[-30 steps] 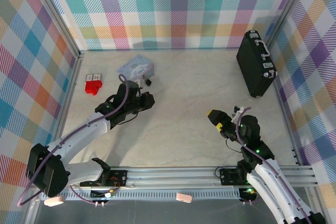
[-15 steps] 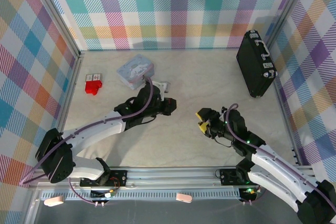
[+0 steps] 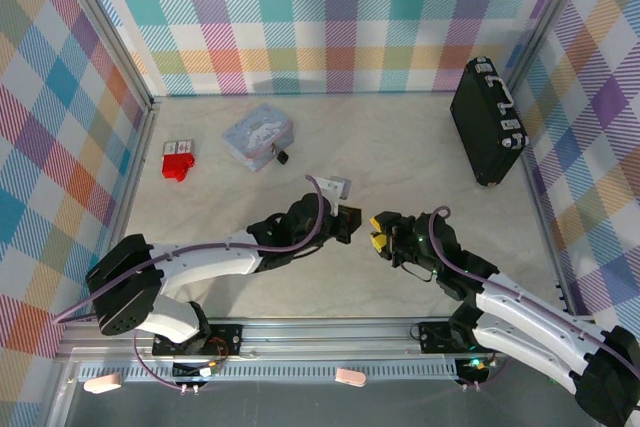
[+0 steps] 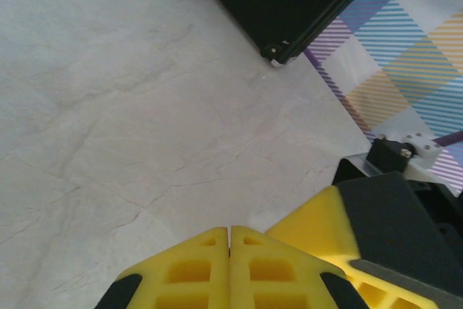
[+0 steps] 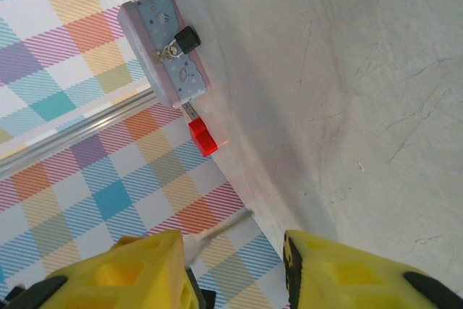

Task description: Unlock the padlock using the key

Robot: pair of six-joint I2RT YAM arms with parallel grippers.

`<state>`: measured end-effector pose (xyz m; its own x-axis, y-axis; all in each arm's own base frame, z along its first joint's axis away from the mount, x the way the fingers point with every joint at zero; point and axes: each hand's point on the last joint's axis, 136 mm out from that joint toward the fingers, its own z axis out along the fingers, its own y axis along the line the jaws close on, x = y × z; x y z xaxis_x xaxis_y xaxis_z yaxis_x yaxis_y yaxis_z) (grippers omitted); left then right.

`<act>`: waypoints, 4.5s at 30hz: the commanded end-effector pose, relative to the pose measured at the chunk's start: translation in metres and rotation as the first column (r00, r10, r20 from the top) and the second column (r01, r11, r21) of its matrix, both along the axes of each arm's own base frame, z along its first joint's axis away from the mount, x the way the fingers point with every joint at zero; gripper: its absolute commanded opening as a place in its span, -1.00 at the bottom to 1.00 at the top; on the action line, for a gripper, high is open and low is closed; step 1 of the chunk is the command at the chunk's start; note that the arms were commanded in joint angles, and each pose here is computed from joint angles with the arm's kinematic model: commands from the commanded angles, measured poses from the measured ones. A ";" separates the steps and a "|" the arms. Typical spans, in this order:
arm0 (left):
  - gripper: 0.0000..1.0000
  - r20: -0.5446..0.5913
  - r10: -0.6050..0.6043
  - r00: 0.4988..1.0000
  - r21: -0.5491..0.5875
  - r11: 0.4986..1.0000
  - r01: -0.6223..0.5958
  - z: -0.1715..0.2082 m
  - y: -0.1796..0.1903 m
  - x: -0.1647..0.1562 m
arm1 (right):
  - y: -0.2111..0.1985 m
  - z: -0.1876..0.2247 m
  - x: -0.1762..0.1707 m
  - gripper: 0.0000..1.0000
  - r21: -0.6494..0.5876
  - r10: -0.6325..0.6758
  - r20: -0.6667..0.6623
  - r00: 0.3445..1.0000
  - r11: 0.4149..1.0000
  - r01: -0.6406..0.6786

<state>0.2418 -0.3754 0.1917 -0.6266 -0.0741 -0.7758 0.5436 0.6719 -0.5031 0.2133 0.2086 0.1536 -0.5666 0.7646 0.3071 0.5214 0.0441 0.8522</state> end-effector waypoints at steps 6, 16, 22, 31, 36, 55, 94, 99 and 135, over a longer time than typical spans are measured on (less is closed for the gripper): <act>-1.00 0.098 0.014 0.995 -0.069 0.998 -0.007 0.016 -0.018 -0.005 | 0.002 0.021 0.006 -0.33 0.099 -0.064 0.004 0.998 0.993 0.064; -1.00 0.104 0.011 0.994 -0.072 0.997 -0.004 0.011 -0.026 -0.011 | -0.002 0.024 0.008 -0.44 0.116 -0.097 0.011 0.995 0.989 0.095; -1.00 0.110 0.026 0.994 -0.059 0.998 -0.019 0.005 -0.023 -0.014 | -0.008 0.025 0.008 -0.44 0.111 -0.121 0.017 0.993 0.987 0.118; -1.00 0.121 0.077 0.990 -0.074 0.995 -0.068 0.000 -0.018 -0.017 | -0.002 0.024 0.007 -0.35 0.122 -0.094 0.003 0.996 0.988 0.093; -1.00 0.136 0.180 0.974 -0.099 0.981 -0.167 0.004 -0.001 -0.007 | -0.005 0.018 0.003 -0.30 0.099 -0.093 -0.018 0.995 0.991 0.095; -1.00 0.104 0.221 0.970 -0.245 0.951 -0.191 0.014 -0.004 -0.003 | 0.014 0.034 0.010 -0.39 0.163 -0.068 -0.003 0.998 0.984 0.067; -1.00 0.079 0.163 0.984 -0.299 0.945 -0.132 0.008 -0.019 -0.013 | 0.008 0.031 0.013 -0.55 0.152 -0.106 -0.012 0.994 0.983 0.106; -1.00 0.081 0.171 0.982 -0.309 0.941 -0.139 0.010 -0.018 -0.012 | 0.007 0.029 0.012 -0.45 0.151 -0.108 -0.020 0.994 0.982 0.110; -1.00 0.071 0.181 0.981 -0.359 0.922 -0.144 0.014 -0.020 -0.012 | 0.010 0.035 0.012 -0.59 0.150 -0.095 -0.015 0.995 0.984 0.096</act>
